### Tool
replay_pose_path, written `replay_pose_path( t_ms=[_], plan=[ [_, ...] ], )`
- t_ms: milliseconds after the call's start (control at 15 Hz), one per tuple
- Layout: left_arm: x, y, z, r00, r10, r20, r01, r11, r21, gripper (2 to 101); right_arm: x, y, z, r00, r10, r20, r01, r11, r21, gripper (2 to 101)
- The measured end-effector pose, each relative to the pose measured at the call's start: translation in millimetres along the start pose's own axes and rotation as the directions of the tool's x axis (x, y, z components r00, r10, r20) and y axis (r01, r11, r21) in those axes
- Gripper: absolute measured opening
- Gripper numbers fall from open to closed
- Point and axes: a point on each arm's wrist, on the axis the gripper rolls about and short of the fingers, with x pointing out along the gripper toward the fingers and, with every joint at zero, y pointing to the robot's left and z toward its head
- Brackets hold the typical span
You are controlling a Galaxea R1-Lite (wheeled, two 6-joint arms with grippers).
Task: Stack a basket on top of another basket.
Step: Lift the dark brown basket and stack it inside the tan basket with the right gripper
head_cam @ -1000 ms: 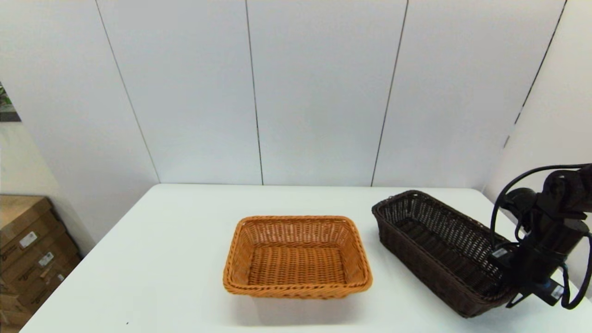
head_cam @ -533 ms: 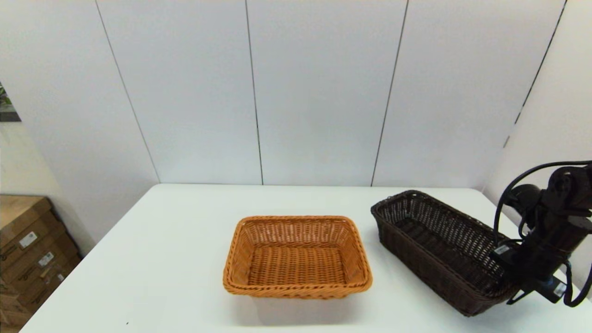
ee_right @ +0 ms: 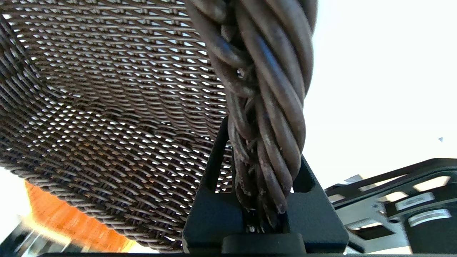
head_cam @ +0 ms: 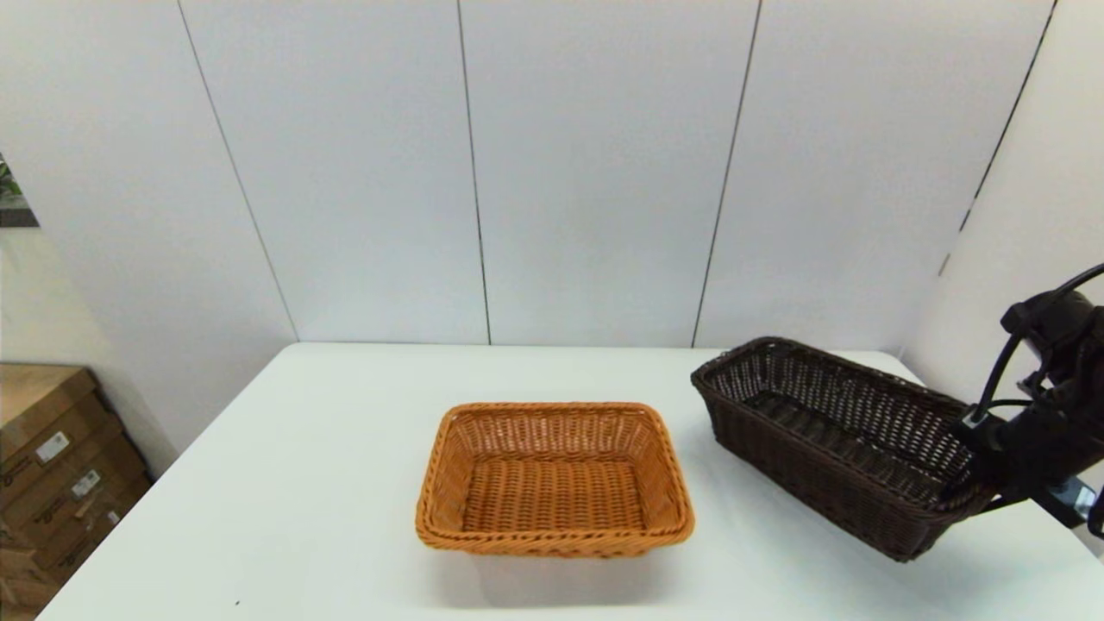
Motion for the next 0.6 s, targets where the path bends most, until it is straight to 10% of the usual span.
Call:
replay_pose_path(
  t_ms=[600],
  plan=[
    [0,0,0,1.000,0.000,0.000,0.000,1.000,0.000,97.8,-20,-2.6,-4,0.970,0.218,-0.111,-0.219,0.976,-0.002,15.6]
  ],
)
